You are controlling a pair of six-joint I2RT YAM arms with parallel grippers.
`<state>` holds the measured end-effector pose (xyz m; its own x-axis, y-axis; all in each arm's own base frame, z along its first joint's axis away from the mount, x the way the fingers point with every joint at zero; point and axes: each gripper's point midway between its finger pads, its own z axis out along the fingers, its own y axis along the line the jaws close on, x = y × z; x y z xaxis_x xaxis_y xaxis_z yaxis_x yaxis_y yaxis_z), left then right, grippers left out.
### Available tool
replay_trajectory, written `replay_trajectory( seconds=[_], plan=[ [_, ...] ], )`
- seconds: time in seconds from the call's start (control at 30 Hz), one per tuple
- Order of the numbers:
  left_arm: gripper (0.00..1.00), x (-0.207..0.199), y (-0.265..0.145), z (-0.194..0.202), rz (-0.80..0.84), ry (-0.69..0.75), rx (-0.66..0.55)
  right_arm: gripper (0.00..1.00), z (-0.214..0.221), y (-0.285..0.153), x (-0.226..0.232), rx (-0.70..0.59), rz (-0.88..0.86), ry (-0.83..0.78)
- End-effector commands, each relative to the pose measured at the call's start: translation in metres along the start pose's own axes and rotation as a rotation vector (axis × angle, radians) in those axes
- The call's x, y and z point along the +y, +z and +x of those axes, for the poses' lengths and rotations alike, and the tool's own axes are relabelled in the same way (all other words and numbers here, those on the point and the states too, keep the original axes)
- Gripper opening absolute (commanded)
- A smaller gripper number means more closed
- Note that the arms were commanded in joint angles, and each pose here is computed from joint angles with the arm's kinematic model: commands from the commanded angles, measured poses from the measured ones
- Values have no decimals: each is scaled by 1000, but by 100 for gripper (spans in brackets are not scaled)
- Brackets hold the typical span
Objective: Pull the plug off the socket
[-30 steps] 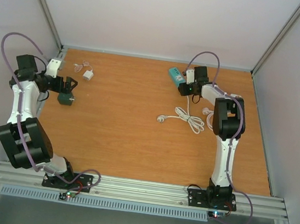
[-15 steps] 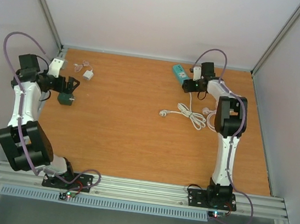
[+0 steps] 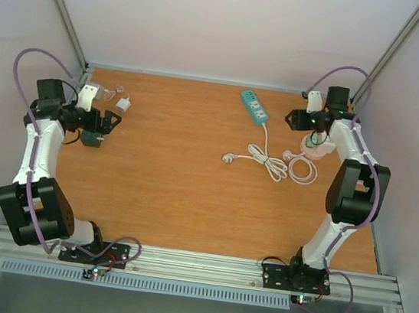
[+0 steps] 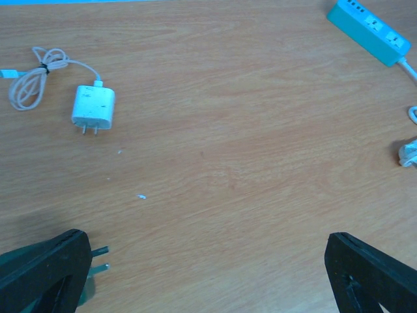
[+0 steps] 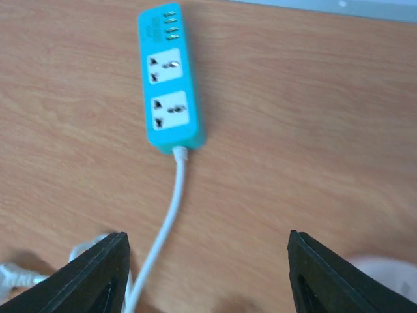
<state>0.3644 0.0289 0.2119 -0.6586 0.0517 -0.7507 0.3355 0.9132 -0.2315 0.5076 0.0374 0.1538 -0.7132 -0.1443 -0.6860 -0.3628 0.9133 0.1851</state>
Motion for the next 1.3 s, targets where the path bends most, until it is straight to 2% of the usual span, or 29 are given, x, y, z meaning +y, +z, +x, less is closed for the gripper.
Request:
replay_trajectory(
  seconds=[0.0, 0.2, 0.5, 0.9, 1.27],
  plan=[
    [100, -10, -4, -10, 16, 10, -60, 65, 35, -24, -10, 64, -19, -16],
    [100, -13, -5, -10, 23, 4, -76, 52, 78, -44, -22, 124, 3, -18],
    [100, -23, -8, -15, 63, -39, -129, 37, 131, -34, -26, 214, 54, -60],
    [100, -25, -10, -14, 56, -55, -138, 31, 205, -22, -34, 359, 116, -115],
    [100, -24, -9, -14, 53, -55, -141, 31, 260, -58, -38, 446, 126, -162]
  ],
)
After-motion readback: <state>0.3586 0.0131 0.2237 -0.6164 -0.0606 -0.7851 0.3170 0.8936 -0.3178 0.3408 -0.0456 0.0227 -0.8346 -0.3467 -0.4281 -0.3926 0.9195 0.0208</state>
